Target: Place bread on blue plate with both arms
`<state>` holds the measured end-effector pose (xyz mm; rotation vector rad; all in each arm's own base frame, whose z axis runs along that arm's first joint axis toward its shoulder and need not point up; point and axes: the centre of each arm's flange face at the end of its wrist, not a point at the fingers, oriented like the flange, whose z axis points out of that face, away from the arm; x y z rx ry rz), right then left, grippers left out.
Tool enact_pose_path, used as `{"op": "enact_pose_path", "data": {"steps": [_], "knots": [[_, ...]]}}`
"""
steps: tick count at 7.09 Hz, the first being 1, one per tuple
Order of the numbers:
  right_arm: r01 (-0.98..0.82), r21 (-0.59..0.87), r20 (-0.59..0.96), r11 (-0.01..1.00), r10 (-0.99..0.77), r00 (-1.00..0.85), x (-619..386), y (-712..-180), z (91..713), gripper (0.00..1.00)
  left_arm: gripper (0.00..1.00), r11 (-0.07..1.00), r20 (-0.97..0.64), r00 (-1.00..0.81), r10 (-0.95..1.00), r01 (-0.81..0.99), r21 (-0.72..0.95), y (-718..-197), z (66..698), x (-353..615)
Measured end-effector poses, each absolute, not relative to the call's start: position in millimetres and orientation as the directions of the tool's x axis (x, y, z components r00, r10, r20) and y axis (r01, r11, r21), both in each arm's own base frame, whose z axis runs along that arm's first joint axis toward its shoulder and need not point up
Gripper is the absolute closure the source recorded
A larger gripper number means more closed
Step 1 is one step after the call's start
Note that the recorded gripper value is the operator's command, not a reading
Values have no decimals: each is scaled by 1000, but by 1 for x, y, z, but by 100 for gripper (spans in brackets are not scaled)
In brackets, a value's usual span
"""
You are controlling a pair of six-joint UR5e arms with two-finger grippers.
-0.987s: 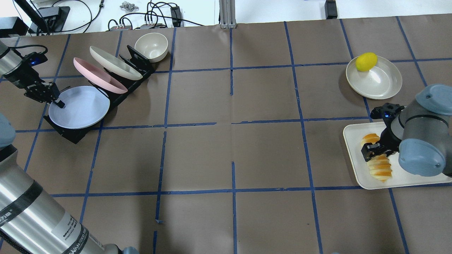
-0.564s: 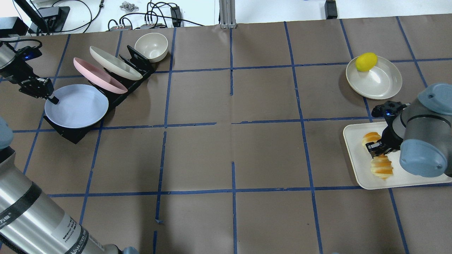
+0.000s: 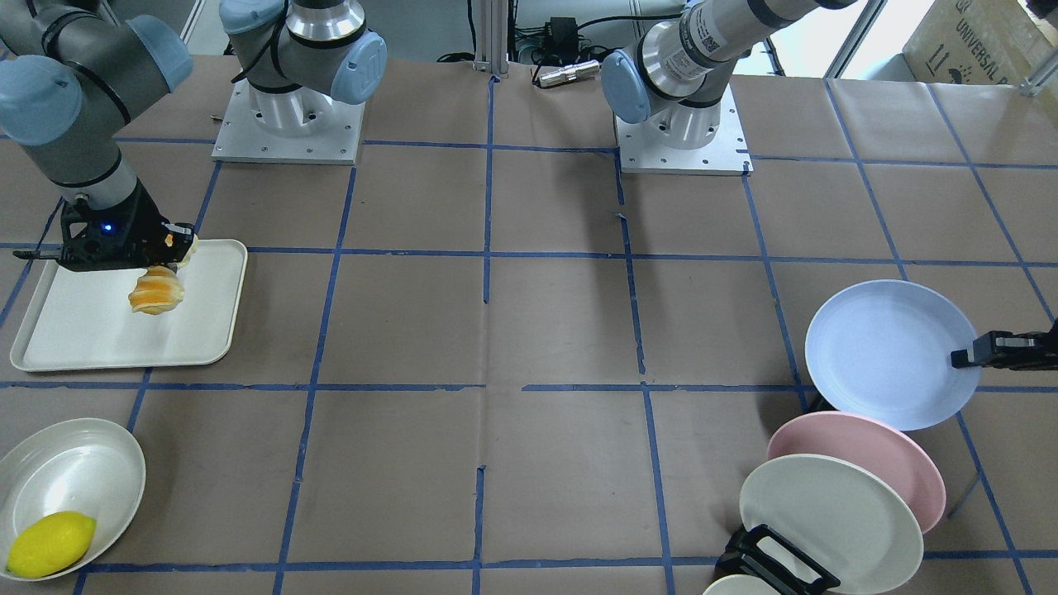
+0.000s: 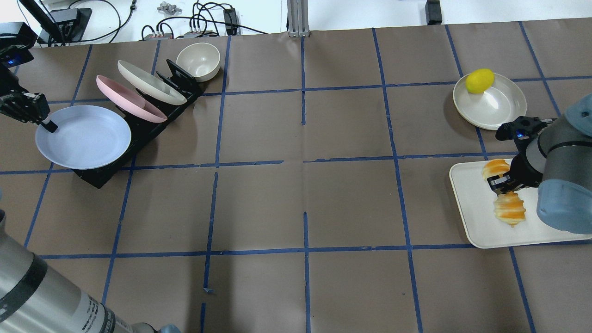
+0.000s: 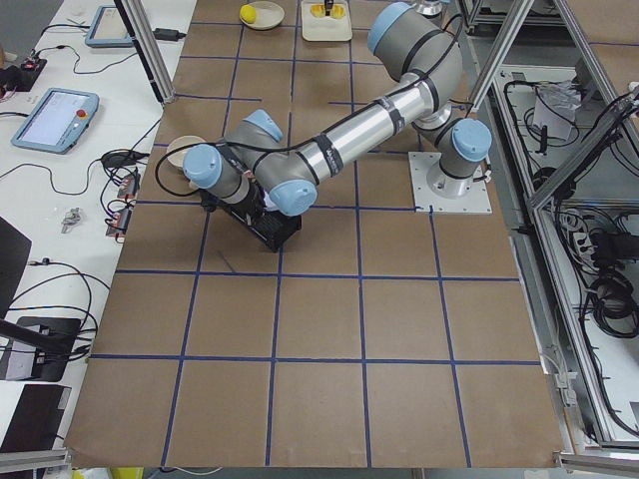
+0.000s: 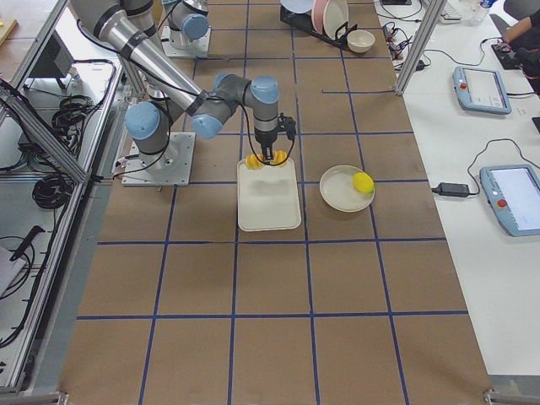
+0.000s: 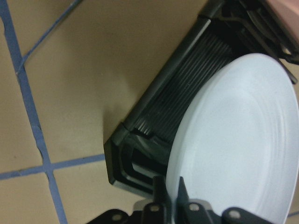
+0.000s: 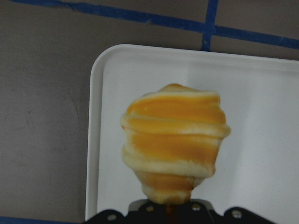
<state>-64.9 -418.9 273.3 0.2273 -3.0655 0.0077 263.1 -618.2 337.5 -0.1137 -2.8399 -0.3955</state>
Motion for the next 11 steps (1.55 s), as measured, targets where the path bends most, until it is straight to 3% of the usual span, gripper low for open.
{"op": "enact_pose_path", "data": {"steps": [3,5,8,11], "knots": [[-100,41,39,994,-102,-994,-32,-450,379,95,92,947,252,-968,-8,74,313,-551,360,154],[-98,38,53,994,-100,-994,26,-466,436,96,92,954,185,-983,13,68,291,-535,360,39],[-191,13,98,982,-191,-977,95,-487,470,96,92,974,239,-969,68,116,193,-546,338,-99],[-204,-3,80,979,-203,-976,137,-483,475,96,91,985,243,-962,126,150,83,-566,276,-204]]}}
